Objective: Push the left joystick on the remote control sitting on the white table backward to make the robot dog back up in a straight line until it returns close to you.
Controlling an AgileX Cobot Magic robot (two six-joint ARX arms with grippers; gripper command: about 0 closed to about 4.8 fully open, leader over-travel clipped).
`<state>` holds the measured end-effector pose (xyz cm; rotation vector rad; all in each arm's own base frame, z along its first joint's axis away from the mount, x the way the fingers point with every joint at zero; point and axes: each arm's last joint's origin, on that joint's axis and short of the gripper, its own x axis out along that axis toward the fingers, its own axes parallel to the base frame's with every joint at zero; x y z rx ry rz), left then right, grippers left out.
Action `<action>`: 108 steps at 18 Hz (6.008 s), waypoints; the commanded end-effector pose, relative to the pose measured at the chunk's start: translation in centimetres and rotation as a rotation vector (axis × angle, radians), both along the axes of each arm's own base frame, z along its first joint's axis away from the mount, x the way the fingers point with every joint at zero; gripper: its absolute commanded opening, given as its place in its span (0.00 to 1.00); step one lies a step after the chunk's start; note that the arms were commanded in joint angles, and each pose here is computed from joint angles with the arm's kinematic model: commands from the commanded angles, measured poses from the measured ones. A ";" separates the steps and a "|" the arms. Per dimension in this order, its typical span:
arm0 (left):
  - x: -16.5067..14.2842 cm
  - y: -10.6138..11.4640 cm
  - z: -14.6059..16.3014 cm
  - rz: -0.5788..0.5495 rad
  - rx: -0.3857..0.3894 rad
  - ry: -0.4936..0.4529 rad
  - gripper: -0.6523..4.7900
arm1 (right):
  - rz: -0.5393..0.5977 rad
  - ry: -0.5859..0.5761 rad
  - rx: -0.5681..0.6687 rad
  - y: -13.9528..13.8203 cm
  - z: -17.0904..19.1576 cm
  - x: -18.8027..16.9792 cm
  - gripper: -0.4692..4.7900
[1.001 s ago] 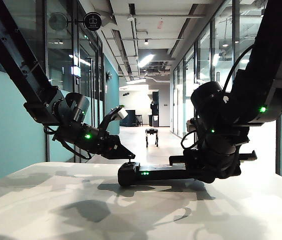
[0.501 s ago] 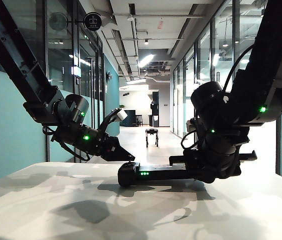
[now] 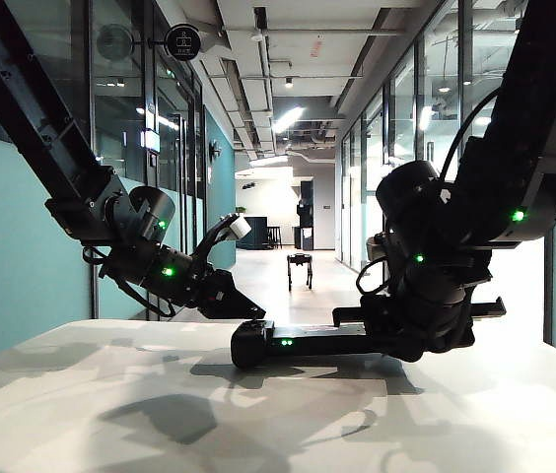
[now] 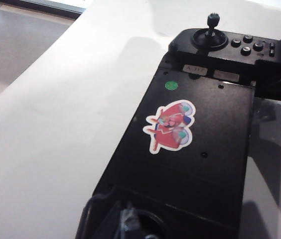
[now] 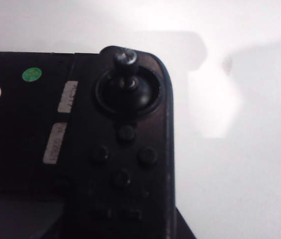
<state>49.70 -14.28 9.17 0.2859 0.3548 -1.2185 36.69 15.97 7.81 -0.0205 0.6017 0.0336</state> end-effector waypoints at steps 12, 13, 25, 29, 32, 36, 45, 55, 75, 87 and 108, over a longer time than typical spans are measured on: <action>-0.3 0.0 0.3 -0.018 0.013 0.017 0.11 | -0.005 -0.047 0.018 0.2 0.8 0.3 0.39; -0.3 0.0 0.3 -0.018 0.013 0.017 0.11 | -0.005 -0.047 0.018 0.2 0.8 0.3 0.39; -0.3 0.0 0.3 -0.021 0.015 0.017 0.11 | -0.005 -0.047 0.018 0.2 0.8 0.3 0.39; -0.4 0.0 0.2 -0.026 0.022 0.019 0.11 | -0.005 -0.047 0.018 0.2 0.8 0.3 0.39; -0.4 0.0 0.2 -0.026 0.022 0.019 0.11 | -0.005 -0.047 0.018 0.2 0.8 0.3 0.39; -0.4 0.0 0.2 -0.026 0.022 0.019 0.11 | -0.005 -0.047 0.018 0.2 0.8 0.3 0.39; -0.4 0.0 0.2 -0.028 0.023 0.016 0.11 | -0.005 -0.047 0.018 0.2 0.8 0.3 0.39; -0.4 0.0 0.2 -0.030 0.025 0.015 0.11 | -0.005 -0.047 0.018 0.2 0.8 0.3 0.39; -0.5 0.0 0.1 -0.030 0.026 0.020 0.11 | -0.005 -0.047 0.018 0.2 0.8 0.3 0.39; -0.5 0.0 0.2 -0.029 0.026 0.015 0.11 | -0.005 -0.047 0.018 0.2 0.8 0.3 0.39; -0.9 1.3 15.0 0.596 -0.015 -0.058 0.11 | 0.029 -0.042 -0.038 0.2 0.8 0.2 0.69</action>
